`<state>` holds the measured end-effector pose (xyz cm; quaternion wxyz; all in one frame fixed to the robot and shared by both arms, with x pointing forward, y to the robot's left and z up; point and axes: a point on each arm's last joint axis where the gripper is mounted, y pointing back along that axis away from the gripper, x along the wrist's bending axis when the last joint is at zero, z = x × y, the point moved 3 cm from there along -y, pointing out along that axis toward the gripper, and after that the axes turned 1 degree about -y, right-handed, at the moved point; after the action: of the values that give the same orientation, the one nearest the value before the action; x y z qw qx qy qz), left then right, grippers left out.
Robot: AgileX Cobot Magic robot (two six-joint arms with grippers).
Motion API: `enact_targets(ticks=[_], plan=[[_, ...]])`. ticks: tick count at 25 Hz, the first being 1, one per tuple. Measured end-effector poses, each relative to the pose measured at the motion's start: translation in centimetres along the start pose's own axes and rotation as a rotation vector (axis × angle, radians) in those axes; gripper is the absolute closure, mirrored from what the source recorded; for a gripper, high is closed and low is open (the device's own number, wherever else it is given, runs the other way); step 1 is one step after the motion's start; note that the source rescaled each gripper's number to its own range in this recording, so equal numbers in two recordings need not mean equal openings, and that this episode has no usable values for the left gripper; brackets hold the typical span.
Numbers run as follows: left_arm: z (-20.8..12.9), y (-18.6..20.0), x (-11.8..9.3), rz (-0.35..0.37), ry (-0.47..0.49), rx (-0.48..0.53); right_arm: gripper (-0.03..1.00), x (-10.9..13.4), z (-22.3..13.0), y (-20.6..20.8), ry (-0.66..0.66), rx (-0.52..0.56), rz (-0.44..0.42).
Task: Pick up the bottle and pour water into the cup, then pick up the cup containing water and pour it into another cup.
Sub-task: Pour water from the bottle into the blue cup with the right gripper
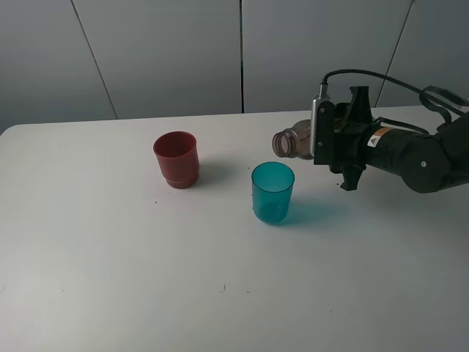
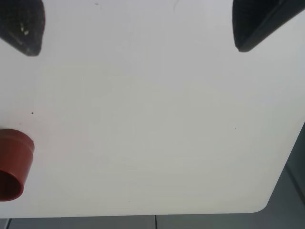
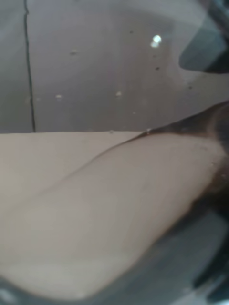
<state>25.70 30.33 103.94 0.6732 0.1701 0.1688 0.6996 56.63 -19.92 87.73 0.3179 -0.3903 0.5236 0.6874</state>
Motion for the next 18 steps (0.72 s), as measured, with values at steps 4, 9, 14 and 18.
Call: enact_targets(ticks=[4,9,14,18], plan=[[0.00,0.00,0.00,0.000,0.002,0.000,0.96,0.00,0.00,0.00,0.019,0.000,0.000],[0.00,0.00,0.00,0.000,0.004,0.000,0.96,-0.01,0.00,0.00,0.055,0.000,0.000],[0.00,0.00,0.00,0.000,0.004,0.000,0.96,-0.18,0.03,0.00,0.096,-0.002,-0.015],[0.00,0.00,0.00,0.000,0.004,0.000,0.96,-0.26,0.04,0.00,0.116,-0.002,-0.022]])
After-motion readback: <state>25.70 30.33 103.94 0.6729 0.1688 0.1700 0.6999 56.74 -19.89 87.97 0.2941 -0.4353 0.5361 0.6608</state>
